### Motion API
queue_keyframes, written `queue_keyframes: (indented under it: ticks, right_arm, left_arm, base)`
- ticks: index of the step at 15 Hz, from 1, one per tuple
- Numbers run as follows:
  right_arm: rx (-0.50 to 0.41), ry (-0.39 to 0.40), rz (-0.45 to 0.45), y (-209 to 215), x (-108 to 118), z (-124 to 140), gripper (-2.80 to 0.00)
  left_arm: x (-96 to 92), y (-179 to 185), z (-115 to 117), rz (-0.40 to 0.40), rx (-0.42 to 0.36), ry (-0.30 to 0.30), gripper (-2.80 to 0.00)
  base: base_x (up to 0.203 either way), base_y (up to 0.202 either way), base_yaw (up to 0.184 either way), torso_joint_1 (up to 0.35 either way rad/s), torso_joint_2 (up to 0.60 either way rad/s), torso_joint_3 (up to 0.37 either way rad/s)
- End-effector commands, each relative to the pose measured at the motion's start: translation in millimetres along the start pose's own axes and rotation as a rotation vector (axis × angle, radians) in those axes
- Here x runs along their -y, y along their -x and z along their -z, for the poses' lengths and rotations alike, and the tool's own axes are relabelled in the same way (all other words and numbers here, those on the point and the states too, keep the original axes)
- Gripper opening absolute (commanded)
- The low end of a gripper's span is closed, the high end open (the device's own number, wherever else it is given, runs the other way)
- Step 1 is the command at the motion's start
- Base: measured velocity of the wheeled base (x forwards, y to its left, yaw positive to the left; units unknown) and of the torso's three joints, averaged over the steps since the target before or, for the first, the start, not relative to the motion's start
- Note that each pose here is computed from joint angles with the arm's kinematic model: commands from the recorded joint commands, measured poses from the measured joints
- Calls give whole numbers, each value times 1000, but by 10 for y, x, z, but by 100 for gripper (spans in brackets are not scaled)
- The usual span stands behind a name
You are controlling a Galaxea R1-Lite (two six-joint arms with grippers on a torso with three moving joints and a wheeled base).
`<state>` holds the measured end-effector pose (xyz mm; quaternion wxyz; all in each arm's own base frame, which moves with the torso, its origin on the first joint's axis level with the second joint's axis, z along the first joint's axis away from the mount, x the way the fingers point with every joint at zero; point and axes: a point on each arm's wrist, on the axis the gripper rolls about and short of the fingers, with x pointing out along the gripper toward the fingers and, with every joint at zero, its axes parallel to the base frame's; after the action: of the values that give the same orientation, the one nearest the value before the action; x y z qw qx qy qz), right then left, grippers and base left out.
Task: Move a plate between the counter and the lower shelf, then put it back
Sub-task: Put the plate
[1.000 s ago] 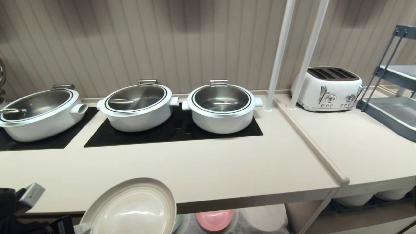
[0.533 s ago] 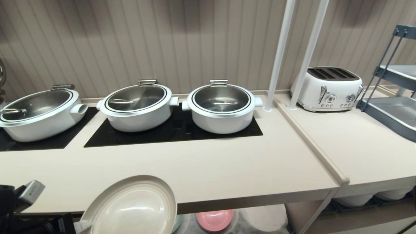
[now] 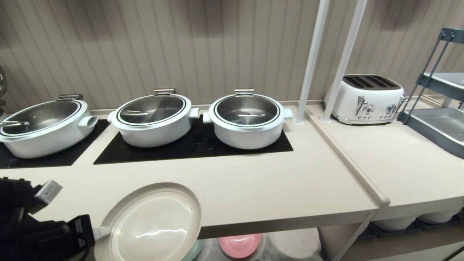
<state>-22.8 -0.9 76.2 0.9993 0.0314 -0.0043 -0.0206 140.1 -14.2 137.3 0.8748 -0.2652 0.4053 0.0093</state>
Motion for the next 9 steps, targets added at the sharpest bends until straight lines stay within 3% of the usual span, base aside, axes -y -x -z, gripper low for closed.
queue_keyframes:
  ticks: [1, 9]
  right_arm:
    - [0, 0, 0, 0, 0, 0, -280]
    - [0, 0, 0, 0, 0, 0, -280]
  left_arm:
    - [51, -77, -77, -1, -20, 0, -280]
    - [410, -451, -334, 35, -97, -73, -280]
  base:
    - [0, 0, 0, 0, 0, 0]
    - [0, 0, 0, 0, 0, 0]
